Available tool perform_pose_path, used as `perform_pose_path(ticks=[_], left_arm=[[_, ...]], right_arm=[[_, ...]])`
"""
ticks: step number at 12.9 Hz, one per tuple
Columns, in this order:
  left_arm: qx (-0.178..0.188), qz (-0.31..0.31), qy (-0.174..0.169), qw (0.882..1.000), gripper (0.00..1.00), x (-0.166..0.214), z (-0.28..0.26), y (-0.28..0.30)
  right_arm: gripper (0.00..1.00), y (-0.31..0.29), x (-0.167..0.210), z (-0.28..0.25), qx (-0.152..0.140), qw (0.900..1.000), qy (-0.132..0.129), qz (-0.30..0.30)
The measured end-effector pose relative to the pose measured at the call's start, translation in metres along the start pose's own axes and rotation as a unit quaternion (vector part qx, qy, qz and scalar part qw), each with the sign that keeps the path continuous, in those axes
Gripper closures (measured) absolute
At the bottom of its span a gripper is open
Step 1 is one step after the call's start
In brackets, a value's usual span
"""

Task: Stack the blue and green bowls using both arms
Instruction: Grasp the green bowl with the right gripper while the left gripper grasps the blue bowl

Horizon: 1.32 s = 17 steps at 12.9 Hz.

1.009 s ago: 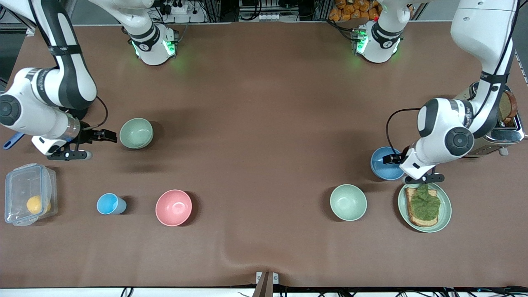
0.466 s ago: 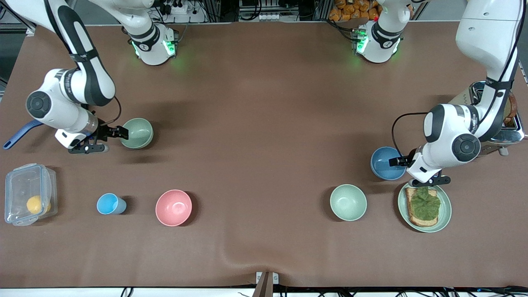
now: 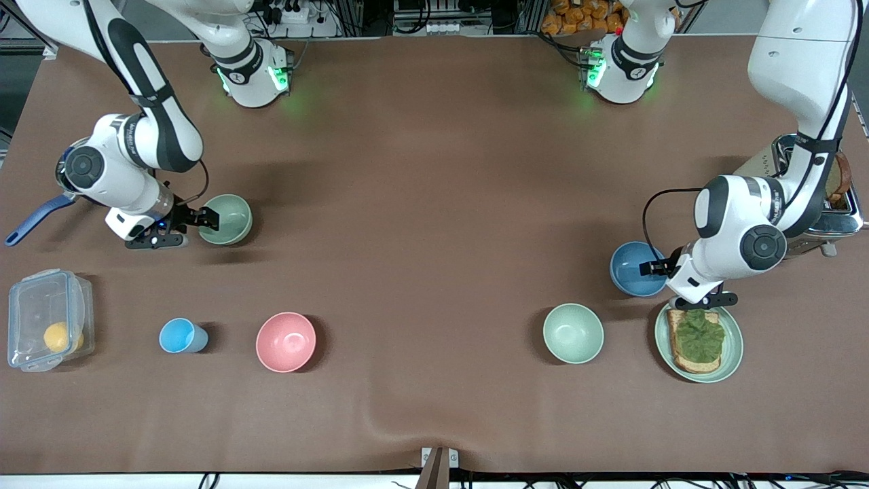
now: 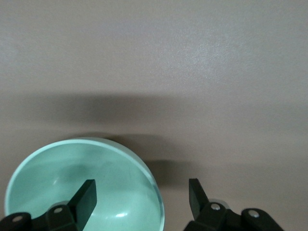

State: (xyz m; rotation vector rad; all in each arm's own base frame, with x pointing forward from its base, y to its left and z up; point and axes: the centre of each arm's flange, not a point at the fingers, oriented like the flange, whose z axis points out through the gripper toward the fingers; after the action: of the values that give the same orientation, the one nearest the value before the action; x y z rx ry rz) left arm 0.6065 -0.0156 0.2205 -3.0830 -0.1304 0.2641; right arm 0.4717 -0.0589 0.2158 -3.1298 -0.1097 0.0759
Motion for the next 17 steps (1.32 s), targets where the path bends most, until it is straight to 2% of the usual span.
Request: perform_pose_path(ticks=[1,2,6,8,11,14,17], left_arm=[[0.000,0.000,-0.001,1.000,0.42,0.000,0.001,0.000],[0.000,0.001,-0.002,1.000,0.54,0.000,0.002,0.001],[0.000,0.006,-0.003,1.000,0.95,0.000,0.002,0.008],[0.001,0.018,-0.002,1.000,0.95,0.001,-0.003,0.009],[0.001,0.034,0.003,0.999,0.95,0.003,-0.006,0.007],[0.002,0.038,0.009,0.999,0.95,0.008,-0.014,0.010],[0.005,0.038,0.003,0.999,0.95,0.015,-0.036,0.012]], right_arm=[[0.15,-0.001,-0.004,0.007,-0.001,1.000,0.005,-0.003],[0.24,-0.001,-0.008,0.012,-0.001,1.000,0.006,-0.012],[0.70,0.008,-0.011,0.014,-0.001,1.000,0.006,-0.030],[0.93,0.011,-0.011,0.012,-0.001,0.999,0.008,-0.032],[0.93,0.010,-0.009,0.006,0.009,1.000,0.003,-0.017],[0.94,0.001,0.003,-0.006,0.054,0.998,-0.036,0.027],[0.95,-0.006,0.012,-0.015,0.074,0.994,-0.050,0.060]])
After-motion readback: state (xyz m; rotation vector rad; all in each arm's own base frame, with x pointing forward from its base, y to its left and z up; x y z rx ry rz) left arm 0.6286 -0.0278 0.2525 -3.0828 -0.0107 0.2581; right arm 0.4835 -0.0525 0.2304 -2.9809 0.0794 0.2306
